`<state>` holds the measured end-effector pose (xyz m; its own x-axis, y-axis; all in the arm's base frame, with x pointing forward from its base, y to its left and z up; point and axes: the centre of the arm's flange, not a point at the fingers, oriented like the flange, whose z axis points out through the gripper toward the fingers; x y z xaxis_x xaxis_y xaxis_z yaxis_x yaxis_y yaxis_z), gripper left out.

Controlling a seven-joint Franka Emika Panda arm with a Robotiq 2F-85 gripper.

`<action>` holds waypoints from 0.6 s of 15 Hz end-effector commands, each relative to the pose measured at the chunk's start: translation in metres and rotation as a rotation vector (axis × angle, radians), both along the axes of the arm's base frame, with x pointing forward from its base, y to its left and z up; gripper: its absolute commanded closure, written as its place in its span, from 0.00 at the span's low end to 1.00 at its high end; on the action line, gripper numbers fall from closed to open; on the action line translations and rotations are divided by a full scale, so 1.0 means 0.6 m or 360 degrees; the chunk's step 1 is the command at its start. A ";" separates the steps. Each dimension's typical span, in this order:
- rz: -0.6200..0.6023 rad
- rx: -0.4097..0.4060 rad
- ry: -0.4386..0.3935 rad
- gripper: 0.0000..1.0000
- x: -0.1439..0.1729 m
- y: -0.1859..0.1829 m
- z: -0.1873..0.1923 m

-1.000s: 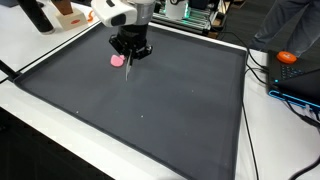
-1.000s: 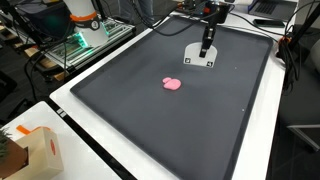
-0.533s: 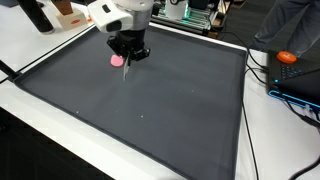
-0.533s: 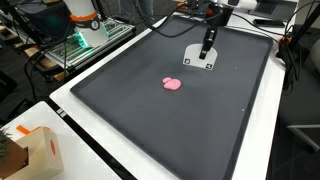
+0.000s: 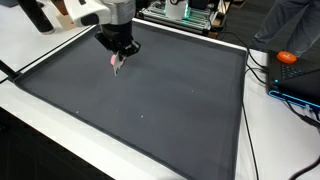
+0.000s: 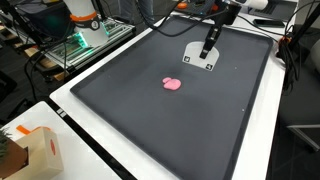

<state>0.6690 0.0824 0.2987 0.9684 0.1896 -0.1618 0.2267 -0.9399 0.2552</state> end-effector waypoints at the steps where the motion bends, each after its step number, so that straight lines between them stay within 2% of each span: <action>1: -0.0085 0.0086 0.0103 0.99 0.036 -0.030 0.012; 9: -0.0284 0.0299 0.0262 0.99 0.087 -0.144 0.036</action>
